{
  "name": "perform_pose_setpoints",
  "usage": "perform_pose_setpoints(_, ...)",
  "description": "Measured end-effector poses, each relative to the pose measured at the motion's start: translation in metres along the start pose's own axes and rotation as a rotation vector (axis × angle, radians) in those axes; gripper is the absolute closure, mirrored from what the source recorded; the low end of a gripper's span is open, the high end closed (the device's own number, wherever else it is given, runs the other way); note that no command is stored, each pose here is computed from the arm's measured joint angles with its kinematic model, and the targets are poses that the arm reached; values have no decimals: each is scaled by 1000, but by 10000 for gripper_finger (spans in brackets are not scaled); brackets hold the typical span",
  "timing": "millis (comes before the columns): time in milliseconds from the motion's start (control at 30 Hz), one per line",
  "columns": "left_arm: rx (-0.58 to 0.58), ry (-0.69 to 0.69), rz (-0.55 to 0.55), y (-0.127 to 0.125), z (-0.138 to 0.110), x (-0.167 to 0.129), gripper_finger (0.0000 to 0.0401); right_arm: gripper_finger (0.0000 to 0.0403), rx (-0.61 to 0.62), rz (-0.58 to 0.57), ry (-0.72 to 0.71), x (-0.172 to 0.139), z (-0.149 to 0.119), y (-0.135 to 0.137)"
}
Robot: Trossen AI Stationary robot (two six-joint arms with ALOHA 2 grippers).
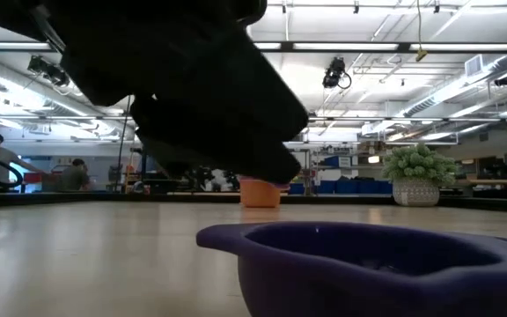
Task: Nest measuring cups in basket
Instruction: Stack the dark blue measuring cup on top of the green measuring cup
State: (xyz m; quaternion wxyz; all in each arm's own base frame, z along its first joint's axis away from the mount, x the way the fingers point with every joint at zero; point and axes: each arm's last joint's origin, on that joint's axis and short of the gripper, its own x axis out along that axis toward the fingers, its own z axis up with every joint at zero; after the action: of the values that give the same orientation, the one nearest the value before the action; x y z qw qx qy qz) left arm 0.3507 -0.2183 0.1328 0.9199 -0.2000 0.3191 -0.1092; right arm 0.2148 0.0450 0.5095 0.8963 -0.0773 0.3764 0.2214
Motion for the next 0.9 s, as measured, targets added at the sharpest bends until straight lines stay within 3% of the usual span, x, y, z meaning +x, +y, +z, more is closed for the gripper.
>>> perform_pose_setpoints(400,-7,34,-18,-10,-18,14,255,400,0,2,0,0,0,0)
perform_pose_setpoints(733,-48,-4,2,-9,-8,26,255,400,-18,0,1,0,0,0)
perform_pose_setpoints(900,-77,-2,-42,-15,-2,27,255,400,-19,0,0,0,0,0)
